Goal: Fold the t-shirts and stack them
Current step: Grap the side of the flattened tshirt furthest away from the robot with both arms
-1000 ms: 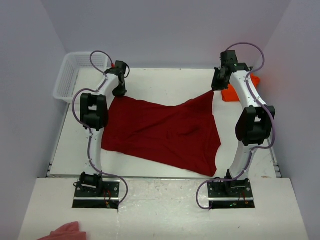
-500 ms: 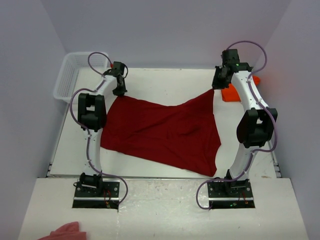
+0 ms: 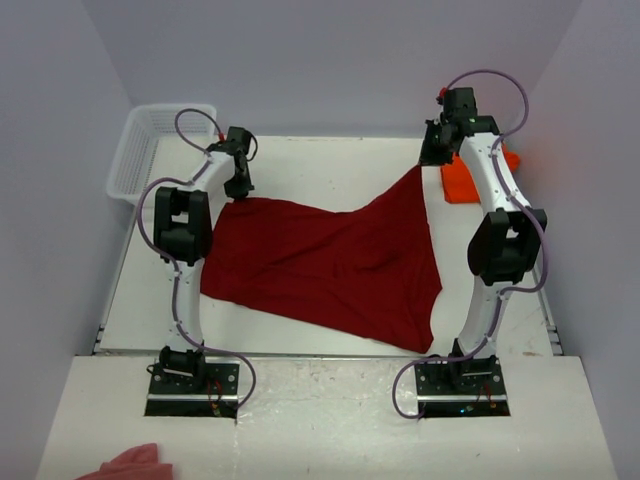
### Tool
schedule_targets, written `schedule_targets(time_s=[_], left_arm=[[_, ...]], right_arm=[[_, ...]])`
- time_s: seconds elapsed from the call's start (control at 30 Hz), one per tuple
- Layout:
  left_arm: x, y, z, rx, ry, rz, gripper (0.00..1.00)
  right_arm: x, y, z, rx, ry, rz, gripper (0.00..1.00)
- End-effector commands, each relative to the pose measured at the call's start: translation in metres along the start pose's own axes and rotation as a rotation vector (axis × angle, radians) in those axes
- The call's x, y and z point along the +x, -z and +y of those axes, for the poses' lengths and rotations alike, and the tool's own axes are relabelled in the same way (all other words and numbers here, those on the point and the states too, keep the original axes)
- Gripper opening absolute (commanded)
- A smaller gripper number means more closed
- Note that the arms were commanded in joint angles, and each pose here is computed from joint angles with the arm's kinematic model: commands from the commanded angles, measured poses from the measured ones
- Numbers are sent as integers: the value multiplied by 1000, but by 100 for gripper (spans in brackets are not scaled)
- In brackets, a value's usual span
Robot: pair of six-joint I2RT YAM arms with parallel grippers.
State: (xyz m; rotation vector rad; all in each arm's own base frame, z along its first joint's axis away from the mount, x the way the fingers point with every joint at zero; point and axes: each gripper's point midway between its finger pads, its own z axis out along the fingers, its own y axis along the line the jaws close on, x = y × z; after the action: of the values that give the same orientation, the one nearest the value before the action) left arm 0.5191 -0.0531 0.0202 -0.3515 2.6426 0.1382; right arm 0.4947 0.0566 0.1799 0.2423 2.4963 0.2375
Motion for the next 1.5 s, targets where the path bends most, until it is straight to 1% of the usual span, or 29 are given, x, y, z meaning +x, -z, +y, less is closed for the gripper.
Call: schedule_targets(time_s=[0.0, 0.07, 0.27, 0.4, 0.57, 0.9, 1.03, 1.1, 1.27, 1.47], left_arm=[[25, 22, 19, -78, 12, 87, 0], [20, 29, 22, -88, 28, 75, 0], [5, 51, 28, -101, 55, 19, 0], [-11, 70, 34, -115, 84, -53, 0], [-22, 89, 35, -88, 102, -129, 0], [-21, 97, 33, -64, 95, -141, 0], [-24, 106, 34, -49, 91, -161, 0], [-24, 112, 35, -44, 89, -170, 0], [-28, 125, 35, -28, 79, -192, 0], [-33, 136, 32, 9, 53, -211, 0]], right_arm=[[-35, 13, 17, -66, 46, -83, 0], [-50, 15, 20, -73, 63, -110, 0], [-65, 17, 23, -79, 98, -122, 0], [-65, 16, 22, -80, 119, -123, 0], [-64, 14, 26, -103, 116, -119, 0], [-60, 19, 30, -132, 114, -121, 0], [-59, 29, 29, -128, 111, -136, 0], [-61, 44, 31, -132, 108, -166, 0], [-50, 58, 29, -127, 95, -171, 0], [-33, 65, 22, -92, 77, -147, 0]])
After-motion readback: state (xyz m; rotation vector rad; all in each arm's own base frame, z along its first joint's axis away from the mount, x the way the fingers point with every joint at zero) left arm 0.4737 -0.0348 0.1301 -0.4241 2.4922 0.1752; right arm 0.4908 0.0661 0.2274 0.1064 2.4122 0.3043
